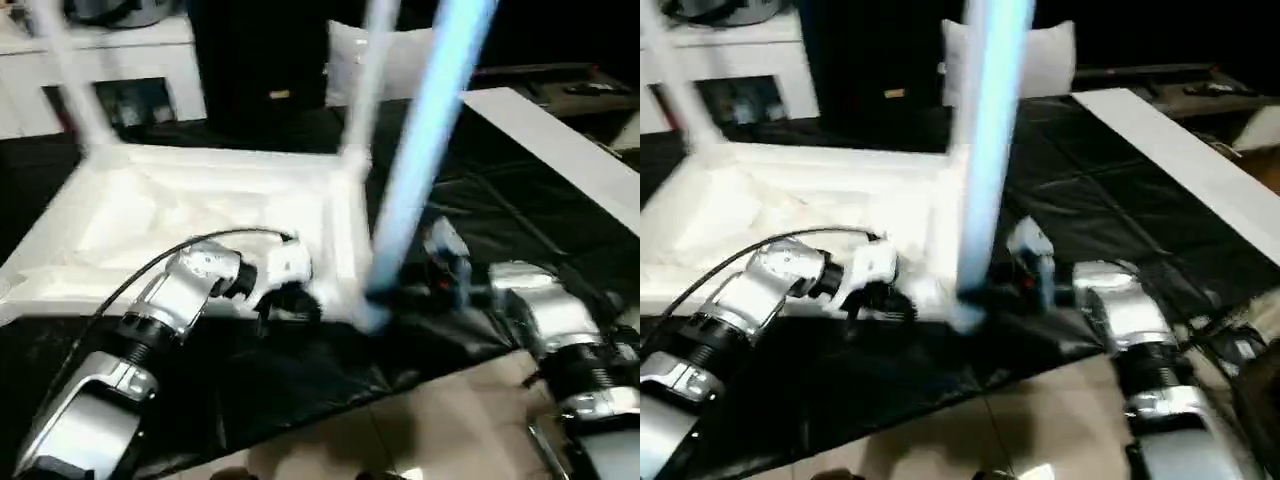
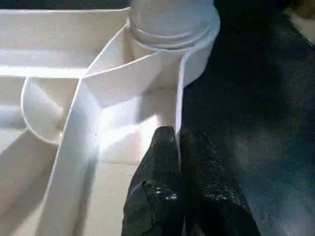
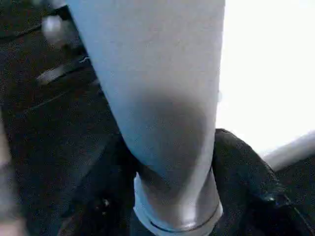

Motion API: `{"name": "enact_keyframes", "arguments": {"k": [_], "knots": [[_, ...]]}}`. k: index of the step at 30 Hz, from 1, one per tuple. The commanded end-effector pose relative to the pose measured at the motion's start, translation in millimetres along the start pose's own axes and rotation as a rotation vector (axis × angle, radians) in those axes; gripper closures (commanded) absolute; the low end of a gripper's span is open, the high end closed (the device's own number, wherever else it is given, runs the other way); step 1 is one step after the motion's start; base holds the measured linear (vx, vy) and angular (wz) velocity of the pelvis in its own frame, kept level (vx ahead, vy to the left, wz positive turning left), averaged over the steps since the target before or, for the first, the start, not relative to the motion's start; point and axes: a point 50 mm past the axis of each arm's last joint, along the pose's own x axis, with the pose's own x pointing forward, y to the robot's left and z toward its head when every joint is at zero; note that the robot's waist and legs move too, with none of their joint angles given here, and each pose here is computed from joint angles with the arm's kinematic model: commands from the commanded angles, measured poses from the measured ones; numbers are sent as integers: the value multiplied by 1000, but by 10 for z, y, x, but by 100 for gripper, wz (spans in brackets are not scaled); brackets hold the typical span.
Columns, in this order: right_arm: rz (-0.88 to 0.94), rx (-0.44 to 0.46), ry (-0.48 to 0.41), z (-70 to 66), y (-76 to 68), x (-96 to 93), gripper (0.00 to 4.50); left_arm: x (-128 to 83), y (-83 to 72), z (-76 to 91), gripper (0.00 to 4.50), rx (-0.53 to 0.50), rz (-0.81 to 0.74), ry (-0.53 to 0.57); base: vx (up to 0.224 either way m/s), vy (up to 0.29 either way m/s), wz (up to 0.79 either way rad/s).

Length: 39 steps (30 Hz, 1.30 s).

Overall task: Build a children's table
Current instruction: Rotate leg to tighten

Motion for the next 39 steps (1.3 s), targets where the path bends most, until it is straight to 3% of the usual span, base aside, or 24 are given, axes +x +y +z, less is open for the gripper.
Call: {"name": "enact_keyframes", "arguments": {"k": [1,4,8,9,12,22,30,31,37,39], "knots": [[-191,35,-11,106,-50,304,257,256,-93,279,450,-51,25,-128,0,0,0],[-304,78,-12,134,-78,434,257,353,-92,306,450,-104,108,-132,0,0,0],[-328,70,-61,183,-35,546,257,412,-75,383,450,-132,175,-150,0,0,0],[-328,70,-62,183,-35,547,203,412,-74,384,450,-133,176,-150,0,0,0],[-319,81,-87,192,-28,539,183,384,-45,378,450,-113,197,-134,0,0,0],[-224,-32,-79,112,-75,147,89,235,-5,180,450,23,171,-43,0,0,0],[-79,-116,-15,92,-106,-281,13,112,-46,48,450,148,11,31,0,0,0],[-34,-129,34,80,-106,-378,7,83,-56,39,450,175,-35,39,0,0,0],[112,-146,93,92,-61,-520,7,29,-110,17,450,224,-165,73,0,0,0],[152,-163,110,90,-42,-532,33,21,-141,15,450,242,-211,79,0,0,0]]}}
